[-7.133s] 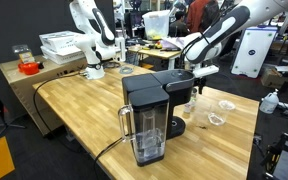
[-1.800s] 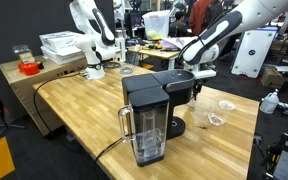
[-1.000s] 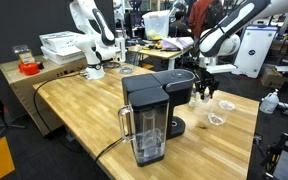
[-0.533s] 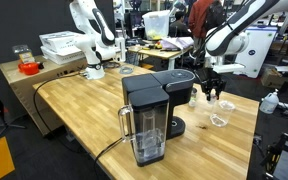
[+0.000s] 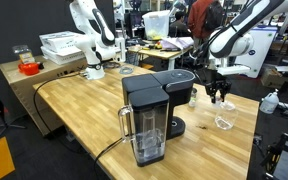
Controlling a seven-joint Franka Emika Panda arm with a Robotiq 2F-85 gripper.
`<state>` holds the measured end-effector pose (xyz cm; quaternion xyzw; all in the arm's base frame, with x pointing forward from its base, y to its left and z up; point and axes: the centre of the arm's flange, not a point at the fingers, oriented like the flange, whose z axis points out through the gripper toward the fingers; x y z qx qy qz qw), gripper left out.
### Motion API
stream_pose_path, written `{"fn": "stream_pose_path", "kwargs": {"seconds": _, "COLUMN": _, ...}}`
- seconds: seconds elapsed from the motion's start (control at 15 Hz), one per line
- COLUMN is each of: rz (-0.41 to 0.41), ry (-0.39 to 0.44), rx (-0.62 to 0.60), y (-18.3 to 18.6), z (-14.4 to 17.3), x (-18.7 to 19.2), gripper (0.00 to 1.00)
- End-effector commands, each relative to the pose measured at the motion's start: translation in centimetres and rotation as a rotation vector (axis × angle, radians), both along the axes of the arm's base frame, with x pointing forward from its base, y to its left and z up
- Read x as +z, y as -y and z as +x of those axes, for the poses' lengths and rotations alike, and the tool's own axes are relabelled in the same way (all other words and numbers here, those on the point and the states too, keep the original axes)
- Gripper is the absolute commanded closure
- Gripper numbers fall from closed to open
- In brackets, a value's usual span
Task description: Uncover the glass jar and put a coffee pod inside
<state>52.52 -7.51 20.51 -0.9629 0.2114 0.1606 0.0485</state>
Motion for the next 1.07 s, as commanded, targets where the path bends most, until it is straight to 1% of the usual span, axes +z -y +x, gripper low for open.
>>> {"fn": "stream_pose_path", "kwargs": {"seconds": 0.0, "rz": 0.000, "ry": 0.032, "rx": 0.001, "y": -0.1, "z": -0.4, "x": 1.2, "gripper": 0.73}}
{"fn": "stream_pose_path", "kwargs": {"seconds": 0.27, "rz": -0.011, "ry": 0.079, "rx": 0.010, "y": -0.4, "z": 0.3, "x": 3.1, "gripper": 0.73}}
{"fn": "stream_pose_path", "kwargs": {"seconds": 0.4, "rz": -0.008, "ry": 0.089, "rx": 0.005, "y": -0.4, "z": -0.1, "x": 4.0, "gripper": 0.73}}
{"fn": "stream_pose_path", "kwargs": {"seconds": 0.67, "rz": -0.009, "ry": 0.084, "rx": -0.009, "y": -0.3, "z": -1.6, "x": 4.7, "gripper": 0.73}}
{"fn": "stream_pose_path", "kwargs": {"seconds": 1.0, "rz": 0.004, "ry": 0.068, "rx": -0.024, "y": -0.7, "z": -3.5, "x": 4.6, "gripper": 0.73}}
